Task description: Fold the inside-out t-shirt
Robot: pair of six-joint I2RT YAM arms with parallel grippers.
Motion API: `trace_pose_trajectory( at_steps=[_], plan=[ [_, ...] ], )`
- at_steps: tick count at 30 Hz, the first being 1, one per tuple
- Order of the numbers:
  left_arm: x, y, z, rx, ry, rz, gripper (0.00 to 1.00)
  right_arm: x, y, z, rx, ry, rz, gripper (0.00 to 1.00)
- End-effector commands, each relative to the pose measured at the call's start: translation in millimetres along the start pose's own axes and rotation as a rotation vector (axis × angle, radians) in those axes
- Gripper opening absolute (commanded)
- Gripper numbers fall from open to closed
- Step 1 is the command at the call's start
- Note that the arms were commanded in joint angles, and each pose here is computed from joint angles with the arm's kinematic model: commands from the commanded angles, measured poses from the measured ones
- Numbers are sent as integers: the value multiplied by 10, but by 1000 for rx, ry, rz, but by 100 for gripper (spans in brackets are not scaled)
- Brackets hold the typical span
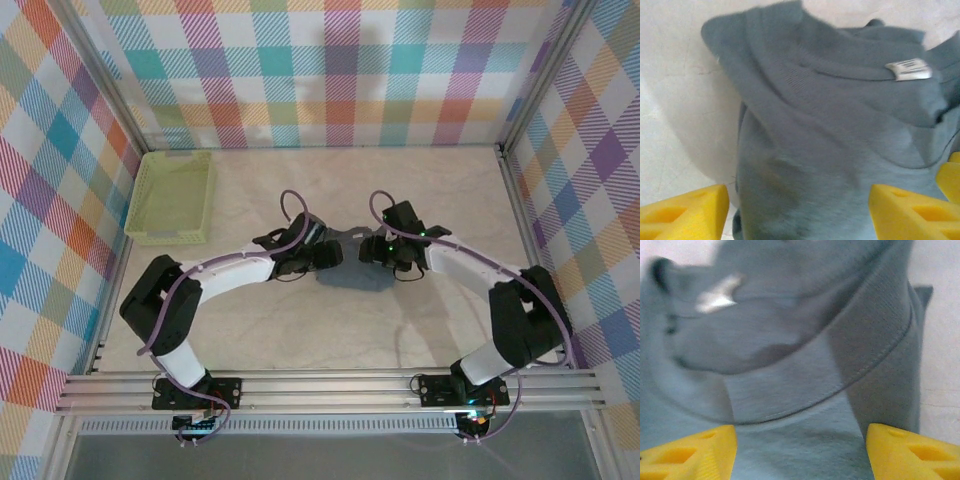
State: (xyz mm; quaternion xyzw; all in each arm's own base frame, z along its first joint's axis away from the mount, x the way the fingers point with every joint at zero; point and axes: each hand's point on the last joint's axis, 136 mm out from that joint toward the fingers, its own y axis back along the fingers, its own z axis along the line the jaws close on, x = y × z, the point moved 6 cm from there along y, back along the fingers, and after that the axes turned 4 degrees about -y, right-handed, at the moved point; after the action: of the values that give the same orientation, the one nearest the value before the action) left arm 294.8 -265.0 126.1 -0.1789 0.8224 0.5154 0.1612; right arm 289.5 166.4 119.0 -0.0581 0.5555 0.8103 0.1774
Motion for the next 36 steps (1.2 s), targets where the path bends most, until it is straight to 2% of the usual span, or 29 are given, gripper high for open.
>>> trace_pose_trajectory(
  at_steps=[1, 5, 9, 15, 19, 22, 26, 29, 33, 36],
  plan=[
    [116, -167, 125, -12, 25, 21, 68, 74, -187, -156, 67, -59, 12, 67],
    [185, -201, 249, -63, 9, 38, 54, 40, -100, -173, 95, -33, -14, 68],
    [74, 15, 219, -78, -25, -12, 52, -77, 166, -94, 120, 28, -68, 74],
    [-98, 504, 266, -107, -30, -121, 69, -70, 446, 228, 222, 158, -114, 86],
    [-192, 777, 580, -137, 41, -189, 74, 79, 265, 504, 273, 180, -59, 92],
    [-239, 975, 828, -186, 80, -238, 85, 69, -2, 594, 316, 166, 5, 94],
    [-290, 1153, 1028, -226, 93, -286, 93, -56, -325, 481, 382, 150, 67, 94],
    [-276, 1247, 1130, -248, 94, -319, 96, -258, -511, 222, 438, 131, 92, 93],
    [-237, 1341, 1212, -258, 94, -365, 100, -693, -650, -107, 453, 131, 96, 92],
    [-228, 1357, 1251, -270, 95, -378, 100, -1128, -688, -204, 438, 159, 63, 92]
  ],
)
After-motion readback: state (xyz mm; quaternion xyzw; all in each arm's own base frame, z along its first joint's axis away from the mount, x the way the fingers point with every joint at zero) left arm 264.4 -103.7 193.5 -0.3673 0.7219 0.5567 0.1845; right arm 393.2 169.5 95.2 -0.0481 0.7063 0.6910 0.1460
